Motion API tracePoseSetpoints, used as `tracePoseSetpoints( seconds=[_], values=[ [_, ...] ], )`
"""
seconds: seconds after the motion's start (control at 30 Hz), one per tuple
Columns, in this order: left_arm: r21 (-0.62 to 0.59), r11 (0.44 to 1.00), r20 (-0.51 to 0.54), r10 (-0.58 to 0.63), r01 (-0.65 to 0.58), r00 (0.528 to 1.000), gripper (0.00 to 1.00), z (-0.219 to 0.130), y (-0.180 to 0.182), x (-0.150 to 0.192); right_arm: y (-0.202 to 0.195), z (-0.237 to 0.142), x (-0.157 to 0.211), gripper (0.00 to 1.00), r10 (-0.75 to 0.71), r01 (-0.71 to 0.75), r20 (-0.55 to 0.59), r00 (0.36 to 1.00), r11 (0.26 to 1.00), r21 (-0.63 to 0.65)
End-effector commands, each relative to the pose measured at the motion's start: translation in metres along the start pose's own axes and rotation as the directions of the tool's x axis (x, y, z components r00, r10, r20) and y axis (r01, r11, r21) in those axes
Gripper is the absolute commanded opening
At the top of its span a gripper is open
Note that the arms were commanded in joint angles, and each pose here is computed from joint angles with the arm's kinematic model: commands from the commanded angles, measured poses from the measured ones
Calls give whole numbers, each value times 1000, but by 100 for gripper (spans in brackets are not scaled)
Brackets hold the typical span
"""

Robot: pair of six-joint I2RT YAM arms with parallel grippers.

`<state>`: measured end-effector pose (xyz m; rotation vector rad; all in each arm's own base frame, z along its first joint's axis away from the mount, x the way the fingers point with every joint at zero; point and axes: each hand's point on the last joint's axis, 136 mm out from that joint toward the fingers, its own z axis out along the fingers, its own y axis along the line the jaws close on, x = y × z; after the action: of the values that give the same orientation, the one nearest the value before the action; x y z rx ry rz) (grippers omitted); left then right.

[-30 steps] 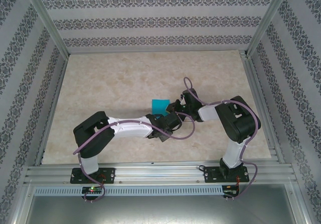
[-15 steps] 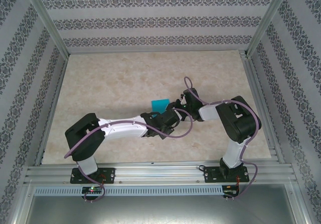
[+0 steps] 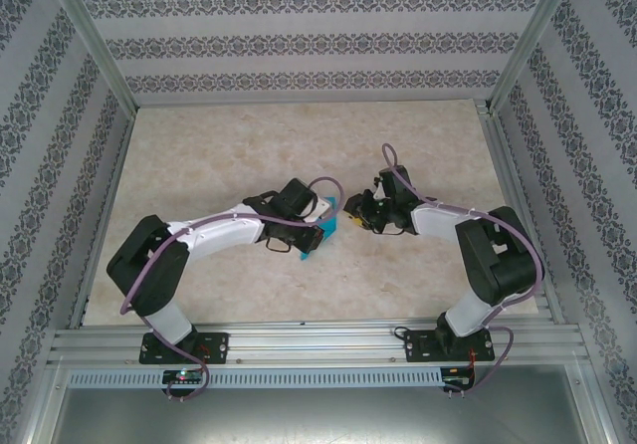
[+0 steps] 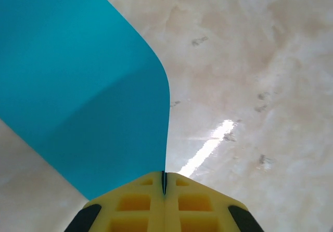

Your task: Fold a paper plane with a square sheet of paper (pick it up from the middle)

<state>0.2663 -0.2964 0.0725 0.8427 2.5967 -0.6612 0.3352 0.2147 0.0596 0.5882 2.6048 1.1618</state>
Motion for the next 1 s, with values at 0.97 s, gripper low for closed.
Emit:
tracePoseSetpoints(
  seconds=[0.97],
  values=[
    [184, 964, -73, -183, 193, 980, 4, 10, 10, 10, -1, 67, 16, 14, -157, 184, -208, 965, 976, 117]
  ],
)
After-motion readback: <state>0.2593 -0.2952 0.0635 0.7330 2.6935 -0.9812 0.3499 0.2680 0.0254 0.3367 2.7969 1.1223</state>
